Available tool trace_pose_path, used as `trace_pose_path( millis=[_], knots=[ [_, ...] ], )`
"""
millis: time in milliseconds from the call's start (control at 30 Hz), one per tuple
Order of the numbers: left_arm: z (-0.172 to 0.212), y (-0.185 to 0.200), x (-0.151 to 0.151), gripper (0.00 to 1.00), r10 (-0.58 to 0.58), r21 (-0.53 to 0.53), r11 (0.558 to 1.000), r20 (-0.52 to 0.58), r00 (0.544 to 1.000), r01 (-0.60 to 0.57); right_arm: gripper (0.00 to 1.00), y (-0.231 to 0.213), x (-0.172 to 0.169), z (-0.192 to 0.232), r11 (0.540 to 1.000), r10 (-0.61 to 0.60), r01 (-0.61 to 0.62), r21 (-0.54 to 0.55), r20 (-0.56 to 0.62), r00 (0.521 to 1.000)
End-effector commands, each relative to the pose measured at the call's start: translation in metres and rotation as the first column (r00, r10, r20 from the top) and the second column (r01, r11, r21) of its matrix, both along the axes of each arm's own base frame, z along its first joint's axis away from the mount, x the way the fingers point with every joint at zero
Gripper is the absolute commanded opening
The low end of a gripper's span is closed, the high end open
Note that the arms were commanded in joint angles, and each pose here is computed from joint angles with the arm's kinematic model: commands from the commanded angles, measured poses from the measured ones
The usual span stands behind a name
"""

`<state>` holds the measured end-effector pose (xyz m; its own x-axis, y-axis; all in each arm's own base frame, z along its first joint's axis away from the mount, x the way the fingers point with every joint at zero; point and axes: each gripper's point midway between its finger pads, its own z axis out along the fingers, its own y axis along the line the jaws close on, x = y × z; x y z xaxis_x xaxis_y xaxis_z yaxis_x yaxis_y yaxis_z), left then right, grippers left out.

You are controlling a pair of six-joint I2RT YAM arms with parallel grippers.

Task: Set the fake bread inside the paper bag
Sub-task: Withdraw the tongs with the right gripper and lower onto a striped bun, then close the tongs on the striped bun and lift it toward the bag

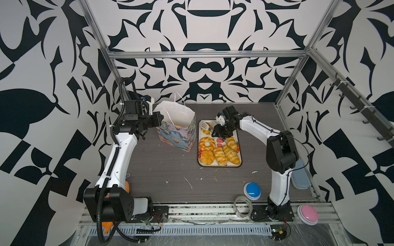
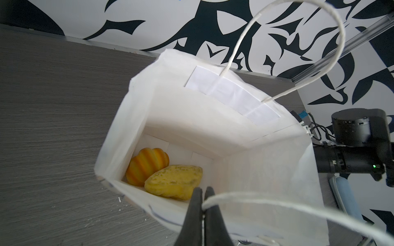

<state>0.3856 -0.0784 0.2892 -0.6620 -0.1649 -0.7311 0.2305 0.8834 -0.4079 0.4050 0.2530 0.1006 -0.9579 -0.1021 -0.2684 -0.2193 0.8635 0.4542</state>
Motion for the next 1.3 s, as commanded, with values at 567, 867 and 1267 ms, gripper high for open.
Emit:
trace_pose_path(
  millis=[567,867,1267],
  knots=[
    [0.000,-0.001,-0.006,0.00,-0.008,-0.024,1.000,-0.008,1.000,0.007,0.42,-0.003,0.009,0.090,0.999,0.022,-0.028,0.026,0.207,0.978],
    [0.001,-0.002,-0.007,0.00,-0.012,-0.031,0.999,-0.008,1.000,0.011,0.42,-0.016,0.001,0.156,0.997,0.003,-0.026,0.067,0.313,0.950],
    [0.001,-0.003,-0.007,0.00,-0.015,-0.037,0.999,-0.009,1.000,0.015,0.42,-0.012,-0.027,0.254,0.974,0.001,-0.105,0.201,0.459,0.888]
  ],
)
